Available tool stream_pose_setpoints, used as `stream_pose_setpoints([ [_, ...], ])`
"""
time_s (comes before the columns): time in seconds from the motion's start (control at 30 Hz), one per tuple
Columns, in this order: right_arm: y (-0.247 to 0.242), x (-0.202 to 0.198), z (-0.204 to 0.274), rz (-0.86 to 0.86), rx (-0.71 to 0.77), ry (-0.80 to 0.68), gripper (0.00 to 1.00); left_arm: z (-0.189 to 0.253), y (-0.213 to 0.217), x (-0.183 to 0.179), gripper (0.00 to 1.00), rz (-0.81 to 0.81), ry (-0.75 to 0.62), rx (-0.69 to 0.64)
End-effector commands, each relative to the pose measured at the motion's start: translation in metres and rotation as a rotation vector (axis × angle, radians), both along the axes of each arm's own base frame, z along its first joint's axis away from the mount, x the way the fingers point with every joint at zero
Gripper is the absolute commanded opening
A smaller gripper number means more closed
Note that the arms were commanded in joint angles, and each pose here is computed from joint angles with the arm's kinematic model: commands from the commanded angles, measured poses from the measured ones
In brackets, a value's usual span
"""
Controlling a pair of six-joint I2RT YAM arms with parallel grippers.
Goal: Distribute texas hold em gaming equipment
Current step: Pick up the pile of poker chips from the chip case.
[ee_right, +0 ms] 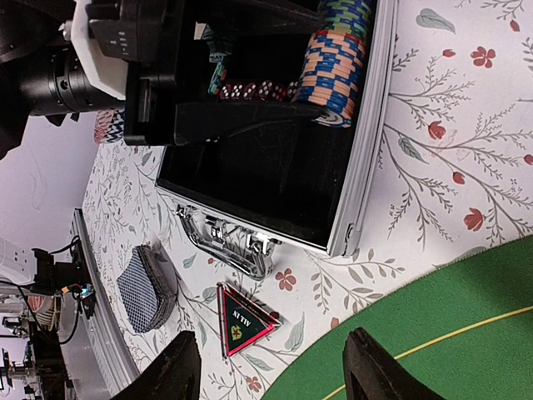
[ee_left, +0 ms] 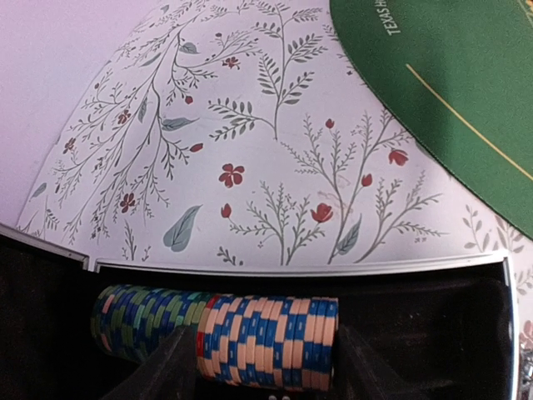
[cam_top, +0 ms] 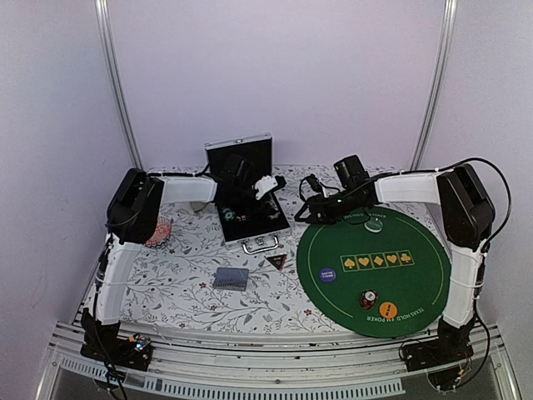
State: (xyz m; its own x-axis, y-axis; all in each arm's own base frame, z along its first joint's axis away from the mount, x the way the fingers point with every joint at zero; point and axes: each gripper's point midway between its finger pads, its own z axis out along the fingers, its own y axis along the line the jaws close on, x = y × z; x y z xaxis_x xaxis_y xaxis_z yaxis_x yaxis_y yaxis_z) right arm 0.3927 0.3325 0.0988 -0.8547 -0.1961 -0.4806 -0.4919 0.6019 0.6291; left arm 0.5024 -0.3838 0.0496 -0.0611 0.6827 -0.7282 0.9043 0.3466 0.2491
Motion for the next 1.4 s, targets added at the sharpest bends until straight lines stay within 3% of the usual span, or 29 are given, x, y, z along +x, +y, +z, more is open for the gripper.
stream_pose_setpoints([
  [0.0, 0.0, -0.003, 0.016, 0.017, 0.026, -0.033, 0.61, -0.024, 0.004, -0.026, 0.55, -0.073, 0.09, 0.014],
  [0.27, 0.0, -0.003, 0.016, 0.021, 0.028, -0.031, 0.62, -0.024, 0.003, -0.045, 0.56, -0.147, 0.128, 0.008],
  [0.57, 0.0, -0.005, 0.014, 0.025, 0.029, -0.02, 0.62, -0.031, 0.013, -0.019, 0.7, -0.037, 0.09, 0.07],
  [0.9, -0.001, -0.005, 0.011, 0.026, 0.025, -0.019, 0.62, -0.037, 0.014, -0.014, 0.7, -0.023, 0.127, 0.06],
  [1.23, 0.0, -0.006, 0.011, 0.026, 0.025, -0.015, 0.63, -0.053, 0.006, -0.014, 0.6, -0.057, 0.191, 0.061],
  [1.37, 0.0, -0.005, 0.012, 0.026, 0.027, -0.017, 0.63, -0.049, 0.006, -0.015, 0.37, -0.063, 0.206, 0.046],
])
